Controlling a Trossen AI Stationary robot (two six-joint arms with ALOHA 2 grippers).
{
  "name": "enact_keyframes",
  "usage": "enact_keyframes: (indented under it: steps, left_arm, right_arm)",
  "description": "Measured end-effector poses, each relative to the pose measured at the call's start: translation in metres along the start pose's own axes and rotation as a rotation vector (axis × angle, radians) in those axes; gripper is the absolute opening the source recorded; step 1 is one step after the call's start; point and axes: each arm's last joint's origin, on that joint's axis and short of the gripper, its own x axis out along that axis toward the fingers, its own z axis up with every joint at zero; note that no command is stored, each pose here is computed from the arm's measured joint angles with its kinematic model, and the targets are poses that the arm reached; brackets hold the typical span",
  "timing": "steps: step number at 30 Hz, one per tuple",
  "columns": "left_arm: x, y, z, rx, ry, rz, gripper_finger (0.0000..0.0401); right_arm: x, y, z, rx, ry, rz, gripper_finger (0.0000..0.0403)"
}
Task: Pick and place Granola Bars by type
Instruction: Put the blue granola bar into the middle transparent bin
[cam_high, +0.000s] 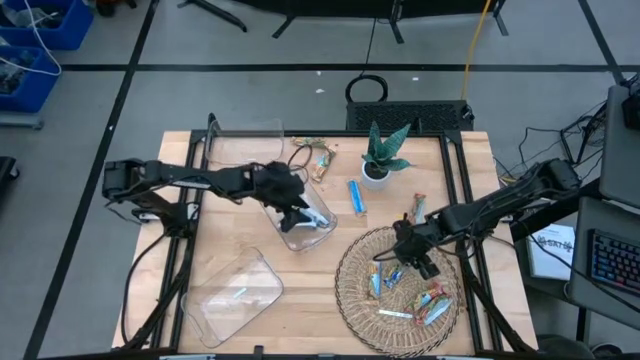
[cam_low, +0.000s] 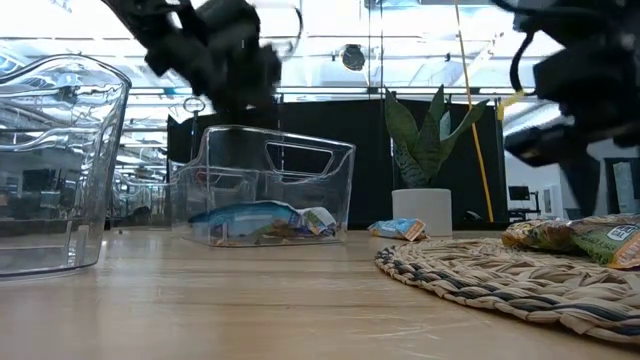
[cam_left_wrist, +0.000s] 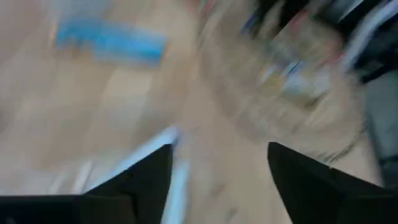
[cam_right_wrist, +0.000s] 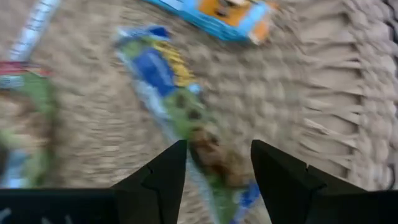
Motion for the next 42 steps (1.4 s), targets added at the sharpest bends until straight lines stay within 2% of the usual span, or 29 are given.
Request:
enact_keyframes:
  steps: [3,6,10,13,16,17,20,23,26,30,33,37,39,42]
  left_arm:
    - [-0.019,-0.017,0.017,0.028,-0.151,-0.066,0.0300]
    - [-0.038,-0.032,0.029,0.085,-0.283,-0.114,0.0316]
    - [-0.064,-0.041,0.041,0.094,-0.435,-0.085,0.0319]
    - [-0.081,-0.045,0.045,0.096,-0.527,-0.023,0.0311]
    - [-0.097,-0.050,0.048,0.131,-0.600,0.012,0.0297]
    - [-0.101,-0.052,0.049,0.141,-0.622,0.012,0.0293]
    - [-0.112,-0.056,0.052,0.151,-0.675,0.003,0.0279]
    - [-0.117,-0.059,0.055,0.177,-0.731,-0.033,0.0268]
    - [-0.121,-0.066,0.060,0.250,-0.810,-0.050,0.0263]
    - [-0.119,-0.075,0.062,0.498,-0.873,0.006,0.0266]
    - [-0.117,-0.081,0.065,0.642,-0.945,0.037,0.0270]
    - [-0.111,-0.087,0.066,0.671,-0.990,0.018,0.0271]
    - [-0.106,-0.087,0.066,0.672,-0.991,0.021,0.0271]
    - [-0.093,-0.088,0.065,0.676,-0.989,0.053,0.0268]
  right_arm:
    - [0.006,-0.002,-0.006,0.004,-0.014,-0.016,0.0171]
    - [0.012,0.000,-0.014,0.045,-0.004,0.041,0.0171]
    - [0.015,0.000,-0.021,0.065,0.026,0.057,0.0163]
    - [0.015,-0.001,-0.021,0.070,0.028,0.037,0.0118]
    - [0.013,-0.003,-0.021,0.085,0.019,0.046,0.0035]
    - [0.011,-0.004,-0.020,0.092,0.014,0.057,0.0022]
    - [-0.002,-0.003,-0.010,0.133,-0.024,0.066,0.0018]
    - [-0.034,-0.002,0.011,0.135,-0.084,0.050,0.0011]
    - [-0.079,-0.002,0.039,0.127,-0.224,-0.014,0.0010]
    - [-0.143,-0.009,0.081,0.126,-0.579,-0.158,0.0008]
    - [-0.180,-0.021,0.103,0.136,-0.834,-0.294,0.0008]
    - [-0.201,-0.045,0.121,0.152,-1.094,-0.409,0.0008]
    - [-0.201,-0.058,0.129,0.174,-1.160,-0.442,0.0008]
    - [-0.187,-0.076,0.139,0.193,-1.165,-0.450,0.0008]
